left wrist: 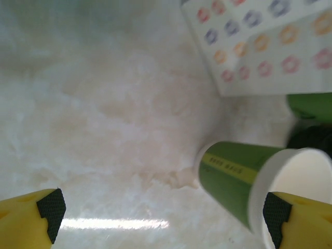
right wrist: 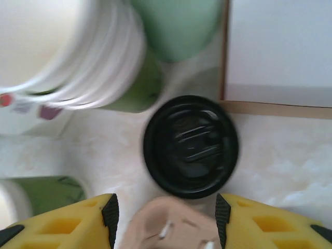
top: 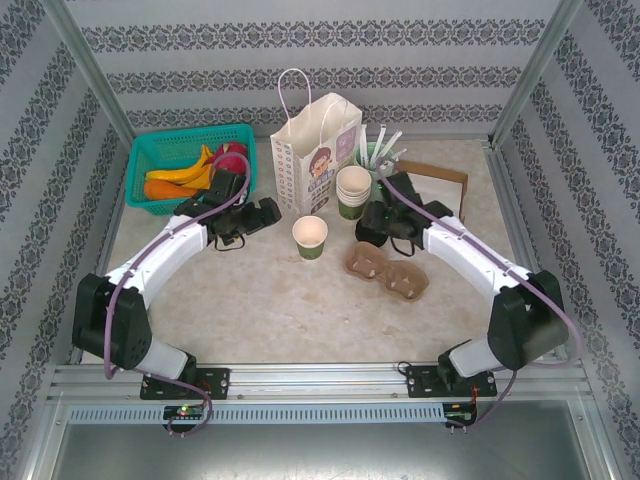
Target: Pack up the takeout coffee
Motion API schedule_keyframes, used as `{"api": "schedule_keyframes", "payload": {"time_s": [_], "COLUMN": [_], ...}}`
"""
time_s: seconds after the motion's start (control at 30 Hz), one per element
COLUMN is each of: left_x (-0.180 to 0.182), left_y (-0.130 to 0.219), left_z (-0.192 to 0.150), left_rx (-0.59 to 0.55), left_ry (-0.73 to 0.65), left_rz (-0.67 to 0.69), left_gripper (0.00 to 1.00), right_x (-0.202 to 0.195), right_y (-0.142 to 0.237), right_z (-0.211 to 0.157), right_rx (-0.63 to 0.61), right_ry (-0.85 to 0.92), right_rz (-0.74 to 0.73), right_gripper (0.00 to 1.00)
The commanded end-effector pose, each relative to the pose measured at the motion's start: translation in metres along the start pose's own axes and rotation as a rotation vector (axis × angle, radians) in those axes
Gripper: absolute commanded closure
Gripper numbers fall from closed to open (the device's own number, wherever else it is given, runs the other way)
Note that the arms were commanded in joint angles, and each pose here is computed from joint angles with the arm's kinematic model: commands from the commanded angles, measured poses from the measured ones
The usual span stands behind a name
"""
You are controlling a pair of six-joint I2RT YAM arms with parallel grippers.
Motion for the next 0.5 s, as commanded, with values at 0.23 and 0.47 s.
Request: {"api": "schedule_keyframes", "payload": {"time_s": [0.23,0.47], "left_x": [-0.034,-0.052], "left_y": [-0.001,0.009], "left_z": [-0.026,-0.04], "left_rx": [0.024,-0.035], "left_ry": [-0.213,-0.365], "left_rz": [-0.207,-0.284], "left_gripper": [0.0,0.0], "right_x": [-0.041,-0.042], "right_y": [-0.031,-0.053], "right_z": [0.004,0.004], "right_rx": [0.103,0.141], "right_ry": [0.061,0.104], "right_rz": [0.022,0.007], "right_gripper": [0.47,0.52]}}
Point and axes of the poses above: each hand's point on the last joint's axis, 136 mm out from that joint toward the fingers, its own y axis back along the fingers, its own x axis along the line the jaws close on, z = x × y, the point moved 10 cm from there along y, back along the fingers, and after that the axes turned 11 degrees about y, right-handed, at the moved point
